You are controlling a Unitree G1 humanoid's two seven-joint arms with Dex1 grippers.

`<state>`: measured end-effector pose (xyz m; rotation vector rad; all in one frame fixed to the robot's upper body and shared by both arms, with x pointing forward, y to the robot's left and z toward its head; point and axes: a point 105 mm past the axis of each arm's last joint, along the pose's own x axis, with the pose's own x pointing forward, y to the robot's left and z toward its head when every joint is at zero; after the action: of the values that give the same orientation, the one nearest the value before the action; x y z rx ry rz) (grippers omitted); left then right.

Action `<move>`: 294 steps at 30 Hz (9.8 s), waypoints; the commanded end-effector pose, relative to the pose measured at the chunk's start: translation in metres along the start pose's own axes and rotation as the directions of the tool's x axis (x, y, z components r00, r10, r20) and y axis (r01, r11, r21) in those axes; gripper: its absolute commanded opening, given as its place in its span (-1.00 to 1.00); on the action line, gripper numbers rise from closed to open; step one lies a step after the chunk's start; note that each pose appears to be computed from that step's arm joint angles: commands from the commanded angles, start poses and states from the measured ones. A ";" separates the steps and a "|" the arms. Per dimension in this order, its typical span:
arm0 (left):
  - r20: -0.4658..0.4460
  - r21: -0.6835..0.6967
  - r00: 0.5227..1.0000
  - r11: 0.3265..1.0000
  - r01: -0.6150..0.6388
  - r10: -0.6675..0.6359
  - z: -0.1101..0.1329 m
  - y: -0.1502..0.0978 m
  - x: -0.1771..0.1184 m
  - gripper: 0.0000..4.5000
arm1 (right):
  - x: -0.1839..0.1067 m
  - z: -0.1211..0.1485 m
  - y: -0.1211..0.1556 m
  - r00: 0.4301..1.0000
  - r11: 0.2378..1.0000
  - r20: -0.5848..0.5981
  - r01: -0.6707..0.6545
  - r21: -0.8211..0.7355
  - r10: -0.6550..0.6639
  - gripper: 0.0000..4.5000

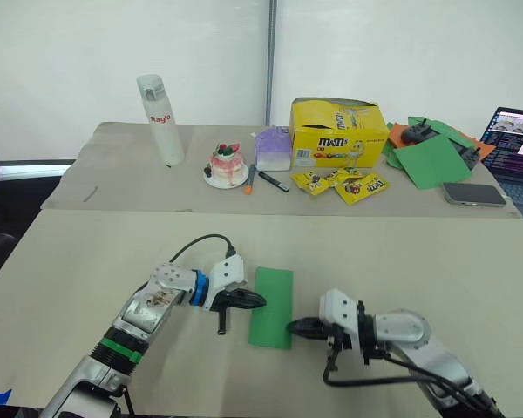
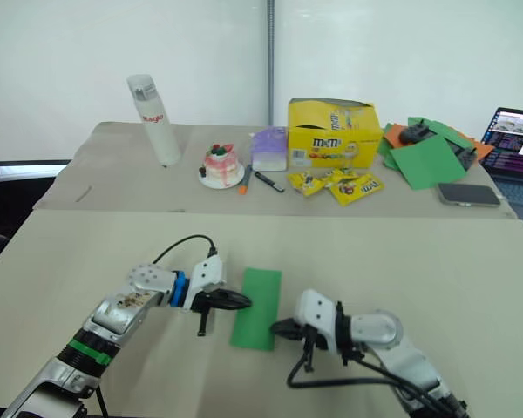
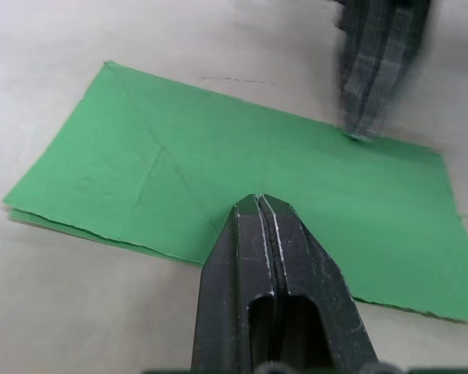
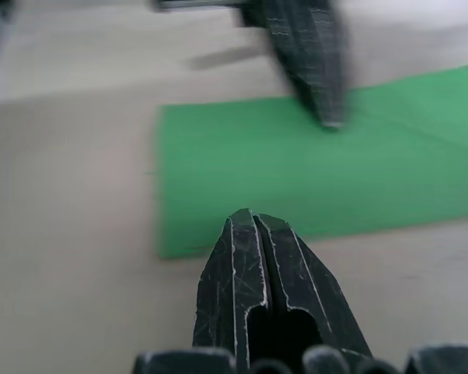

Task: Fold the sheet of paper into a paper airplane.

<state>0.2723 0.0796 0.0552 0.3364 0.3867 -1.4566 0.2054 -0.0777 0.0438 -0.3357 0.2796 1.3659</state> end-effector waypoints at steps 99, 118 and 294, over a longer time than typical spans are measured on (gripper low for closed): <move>0.054 -0.110 0.998 0.994 -0.018 0.024 0.023 0.011 0.031 -1.00 | -0.069 0.031 -0.088 0.852 0.711 -0.138 0.502 0.493 -0.506 -0.99; 0.044 -0.088 0.998 0.996 -0.033 0.037 0.020 0.006 0.027 -1.00 | -0.061 0.039 -0.103 0.853 0.845 -0.211 0.381 -0.375 -0.478 -0.99; -0.103 -0.035 0.939 0.943 -0.332 0.327 0.062 0.040 0.034 -0.99 | -0.020 0.012 -0.091 0.722 0.672 -0.106 0.680 0.293 -0.684 -1.00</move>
<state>0.3222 0.0336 0.0890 0.3765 0.4742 -1.0765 0.2888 -0.1054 0.0629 -0.1431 0.3411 0.5590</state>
